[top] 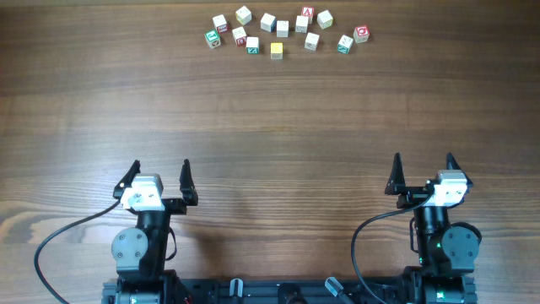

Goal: Form a circle

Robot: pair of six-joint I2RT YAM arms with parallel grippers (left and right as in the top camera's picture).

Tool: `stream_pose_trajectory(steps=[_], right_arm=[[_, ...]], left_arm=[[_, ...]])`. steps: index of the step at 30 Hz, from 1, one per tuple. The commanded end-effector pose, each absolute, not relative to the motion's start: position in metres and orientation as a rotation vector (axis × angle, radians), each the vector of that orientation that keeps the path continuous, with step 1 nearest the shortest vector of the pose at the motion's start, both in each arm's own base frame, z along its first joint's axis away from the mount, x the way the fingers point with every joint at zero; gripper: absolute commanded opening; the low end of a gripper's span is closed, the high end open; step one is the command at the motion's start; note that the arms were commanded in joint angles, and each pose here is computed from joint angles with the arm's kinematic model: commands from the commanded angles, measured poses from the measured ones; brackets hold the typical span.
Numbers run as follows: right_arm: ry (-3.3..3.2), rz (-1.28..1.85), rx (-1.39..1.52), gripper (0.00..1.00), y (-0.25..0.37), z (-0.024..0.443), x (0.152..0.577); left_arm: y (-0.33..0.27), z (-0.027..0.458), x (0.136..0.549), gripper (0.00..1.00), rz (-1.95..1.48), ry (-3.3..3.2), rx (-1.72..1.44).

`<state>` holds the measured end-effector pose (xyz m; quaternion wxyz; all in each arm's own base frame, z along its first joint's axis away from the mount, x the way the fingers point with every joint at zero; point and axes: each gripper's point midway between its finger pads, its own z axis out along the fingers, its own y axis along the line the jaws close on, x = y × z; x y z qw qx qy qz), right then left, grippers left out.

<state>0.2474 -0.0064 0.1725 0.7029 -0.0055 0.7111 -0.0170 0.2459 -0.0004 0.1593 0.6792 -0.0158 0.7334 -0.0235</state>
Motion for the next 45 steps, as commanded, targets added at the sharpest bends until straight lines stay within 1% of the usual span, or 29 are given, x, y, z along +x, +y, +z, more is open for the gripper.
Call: stream_pose_trajectory(steps=[1, 45], right_arm=[[1.575, -0.032, -0.046, 1.0, -0.0017, 0.1738, 0.2472], [1.575, -0.032, -0.046, 1.0, -0.0017, 0.1738, 0.2472]], left_arm=[[0.0021, 0.1567, 0.2462, 1.0, -0.03, 1.645, -0.034], [0.001, 0.1568, 0.2462, 1.0, -0.039, 1.645, -0.033]])
